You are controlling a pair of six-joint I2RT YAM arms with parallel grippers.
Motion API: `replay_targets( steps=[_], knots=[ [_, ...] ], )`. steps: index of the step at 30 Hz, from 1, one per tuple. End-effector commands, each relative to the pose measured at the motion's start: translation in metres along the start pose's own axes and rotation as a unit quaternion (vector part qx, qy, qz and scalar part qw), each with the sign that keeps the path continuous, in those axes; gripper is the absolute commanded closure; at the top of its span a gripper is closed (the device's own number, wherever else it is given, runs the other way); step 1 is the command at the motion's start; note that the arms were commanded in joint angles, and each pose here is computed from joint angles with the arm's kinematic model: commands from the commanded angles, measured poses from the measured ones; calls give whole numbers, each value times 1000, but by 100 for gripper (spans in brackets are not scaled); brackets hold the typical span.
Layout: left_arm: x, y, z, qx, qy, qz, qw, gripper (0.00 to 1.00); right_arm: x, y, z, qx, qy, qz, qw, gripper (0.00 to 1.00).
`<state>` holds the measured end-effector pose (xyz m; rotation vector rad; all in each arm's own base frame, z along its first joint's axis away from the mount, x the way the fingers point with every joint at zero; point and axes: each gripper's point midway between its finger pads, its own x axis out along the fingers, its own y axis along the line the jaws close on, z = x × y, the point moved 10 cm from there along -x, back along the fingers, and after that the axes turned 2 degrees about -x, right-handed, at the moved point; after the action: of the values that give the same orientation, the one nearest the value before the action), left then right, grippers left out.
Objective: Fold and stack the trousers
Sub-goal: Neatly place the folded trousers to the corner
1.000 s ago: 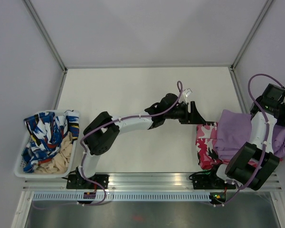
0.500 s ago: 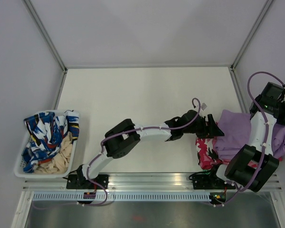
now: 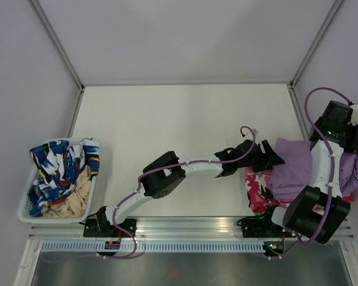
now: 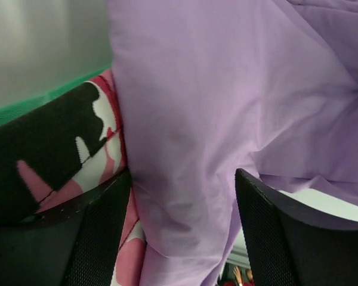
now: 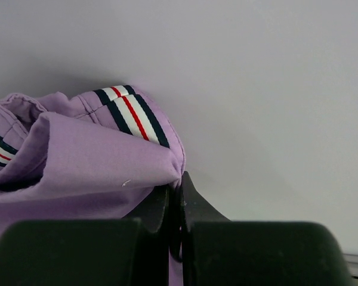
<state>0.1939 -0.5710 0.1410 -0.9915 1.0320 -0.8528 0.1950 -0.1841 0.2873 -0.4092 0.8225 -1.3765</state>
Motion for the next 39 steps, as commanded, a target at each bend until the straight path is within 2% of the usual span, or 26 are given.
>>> replay_targets(
  steps=[1,6,10,14,16,25,26,28,29,33,34,35,37,38,39],
  knots=[
    [-13,-4,3,14,-45,60,997,23,-5,-12,12,43,-20,-26,999,100],
    [-7,4,0,29,-42,89,995,23,-6,-12,8,37,-16,-31,999,100],
    [1,7,-1,23,-29,73,997,26,-6,-12,8,38,-16,-34,999,100],
    [7,-11,0,63,-21,21,998,40,-6,-13,7,37,-13,-37,999,100],
    [12,-14,2,64,-15,9,998,42,-7,-13,6,35,-14,-38,999,100],
    [23,-10,5,53,11,14,998,43,-9,-19,6,38,-13,-44,998,100],
    [23,-9,5,51,14,12,999,55,-9,-19,5,40,-12,-43,998,100],
    [24,-7,5,50,18,9,999,72,-11,-21,3,42,-12,-43,998,100],
    [24,-8,5,51,20,6,998,96,-11,-21,2,42,-13,-42,998,100],
    [13,-11,3,55,27,4,998,98,-13,-20,3,51,-25,-15,998,100],
    [8,-13,5,65,15,5,998,98,-13,-19,4,53,-30,-2,998,100],
    [-7,-42,11,79,-3,-19,997,98,-13,-18,5,54,-30,3,998,100],
    [-25,-39,13,111,-37,-6,993,98,-13,-17,7,60,-34,10,998,100],
    [-45,-67,19,116,-55,-32,991,98,-13,-16,9,64,-36,17,997,100],
    [-53,-52,18,119,-66,-12,991,98,-12,-15,9,63,-37,18,997,100]
  ],
)
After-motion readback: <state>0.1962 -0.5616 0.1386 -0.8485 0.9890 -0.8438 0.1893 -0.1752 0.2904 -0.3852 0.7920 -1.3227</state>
